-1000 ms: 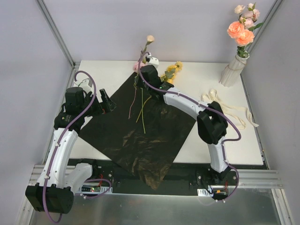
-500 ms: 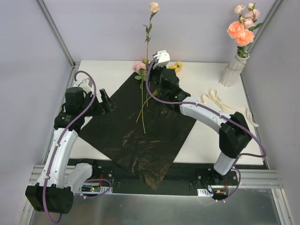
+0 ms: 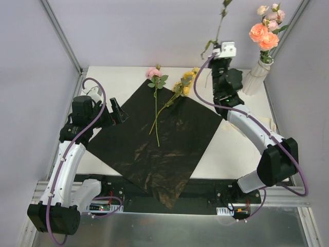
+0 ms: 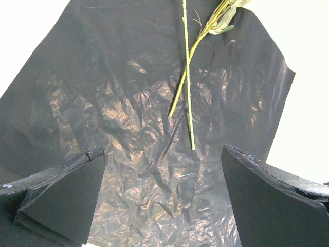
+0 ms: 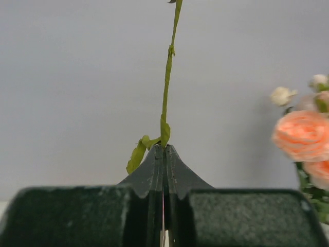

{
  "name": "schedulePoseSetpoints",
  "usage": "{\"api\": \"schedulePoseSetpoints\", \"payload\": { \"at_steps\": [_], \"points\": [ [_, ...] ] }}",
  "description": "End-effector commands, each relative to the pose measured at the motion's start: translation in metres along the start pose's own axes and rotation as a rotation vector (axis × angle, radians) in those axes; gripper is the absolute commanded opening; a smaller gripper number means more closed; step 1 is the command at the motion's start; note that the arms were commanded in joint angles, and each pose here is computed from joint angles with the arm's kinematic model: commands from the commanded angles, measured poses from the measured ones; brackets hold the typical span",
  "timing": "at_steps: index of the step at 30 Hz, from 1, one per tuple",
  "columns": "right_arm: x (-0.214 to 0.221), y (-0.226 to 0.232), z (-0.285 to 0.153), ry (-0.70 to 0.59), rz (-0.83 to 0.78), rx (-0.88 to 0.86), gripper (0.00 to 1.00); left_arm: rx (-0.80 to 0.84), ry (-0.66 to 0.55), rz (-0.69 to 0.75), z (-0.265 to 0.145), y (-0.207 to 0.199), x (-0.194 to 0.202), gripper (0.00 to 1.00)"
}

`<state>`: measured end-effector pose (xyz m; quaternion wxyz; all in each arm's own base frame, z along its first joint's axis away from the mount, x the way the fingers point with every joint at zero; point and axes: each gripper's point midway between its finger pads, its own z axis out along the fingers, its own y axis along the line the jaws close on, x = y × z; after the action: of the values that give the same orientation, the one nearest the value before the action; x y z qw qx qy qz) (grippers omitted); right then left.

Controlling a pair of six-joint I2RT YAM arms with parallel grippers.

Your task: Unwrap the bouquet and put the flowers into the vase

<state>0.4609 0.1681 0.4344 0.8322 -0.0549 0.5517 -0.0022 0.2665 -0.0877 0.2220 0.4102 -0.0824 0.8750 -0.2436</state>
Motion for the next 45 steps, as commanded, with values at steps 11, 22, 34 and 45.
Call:
{"api": "schedulePoseSetpoints", "payload": {
  "at_steps": [11,22,34,45],
  "points": [
    [-0.083,-0.178,0.002,-0.269,-0.200,0.299,0.00,0.045,-0.037,0.032,-0.003,-0.011,-0.009,0.99],
    [-0.126,-0.273,-0.003,-0.432,-0.325,0.520,0.00,0.023,-0.048,0.038,-0.004,-0.007,-0.011,0.99],
    [-0.108,-0.323,0.037,-0.456,-0.333,0.527,0.00,0.040,-0.029,0.030,-0.001,-0.010,-0.010,0.99],
    [-0.060,-0.341,0.072,-0.444,-0.234,0.472,0.00,0.031,-0.024,0.033,0.001,-0.008,-0.009,0.99]
  ]
}}
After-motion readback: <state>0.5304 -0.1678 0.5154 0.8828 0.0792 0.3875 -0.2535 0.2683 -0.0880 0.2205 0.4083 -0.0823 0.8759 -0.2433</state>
